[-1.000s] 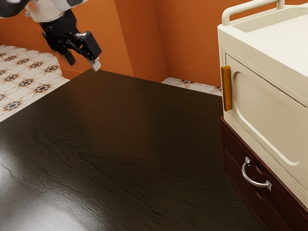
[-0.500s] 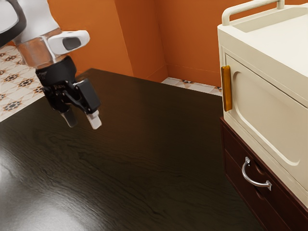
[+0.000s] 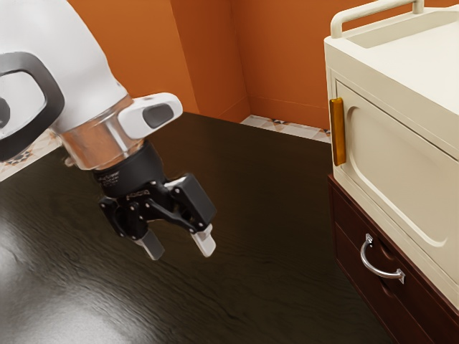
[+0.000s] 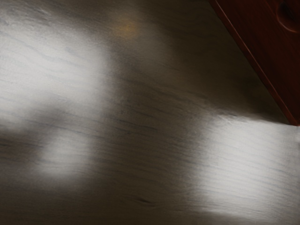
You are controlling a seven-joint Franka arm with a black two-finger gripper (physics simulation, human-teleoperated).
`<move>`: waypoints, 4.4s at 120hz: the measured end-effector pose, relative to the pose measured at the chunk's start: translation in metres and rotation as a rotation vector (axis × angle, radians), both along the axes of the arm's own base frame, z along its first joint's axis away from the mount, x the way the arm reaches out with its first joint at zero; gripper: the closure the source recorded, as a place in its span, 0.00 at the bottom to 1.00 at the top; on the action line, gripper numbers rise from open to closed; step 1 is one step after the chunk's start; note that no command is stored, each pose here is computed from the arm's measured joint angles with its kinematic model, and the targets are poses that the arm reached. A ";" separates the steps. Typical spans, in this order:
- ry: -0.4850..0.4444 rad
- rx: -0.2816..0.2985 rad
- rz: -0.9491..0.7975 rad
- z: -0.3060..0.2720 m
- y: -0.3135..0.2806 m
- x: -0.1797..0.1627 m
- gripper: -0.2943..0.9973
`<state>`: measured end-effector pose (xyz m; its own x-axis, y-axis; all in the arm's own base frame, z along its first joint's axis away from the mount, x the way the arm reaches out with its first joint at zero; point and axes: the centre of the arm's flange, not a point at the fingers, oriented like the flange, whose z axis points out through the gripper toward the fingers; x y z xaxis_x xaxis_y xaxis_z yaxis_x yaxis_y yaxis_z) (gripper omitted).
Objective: Pull the drawer handle with one arm to open the drawer
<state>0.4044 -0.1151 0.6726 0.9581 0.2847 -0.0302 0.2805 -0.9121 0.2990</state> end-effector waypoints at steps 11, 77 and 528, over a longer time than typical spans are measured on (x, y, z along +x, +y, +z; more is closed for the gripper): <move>0.024 -0.031 0.078 -0.015 -0.014 0.004 0.26; 0.112 -0.015 0.584 -0.043 0.025 0.025 0.26; -0.052 -0.181 0.460 -0.127 -0.081 0.104 0.45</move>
<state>0.5083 -0.1960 0.5452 0.7362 0.6727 -0.0738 0.6221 -0.6299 0.4651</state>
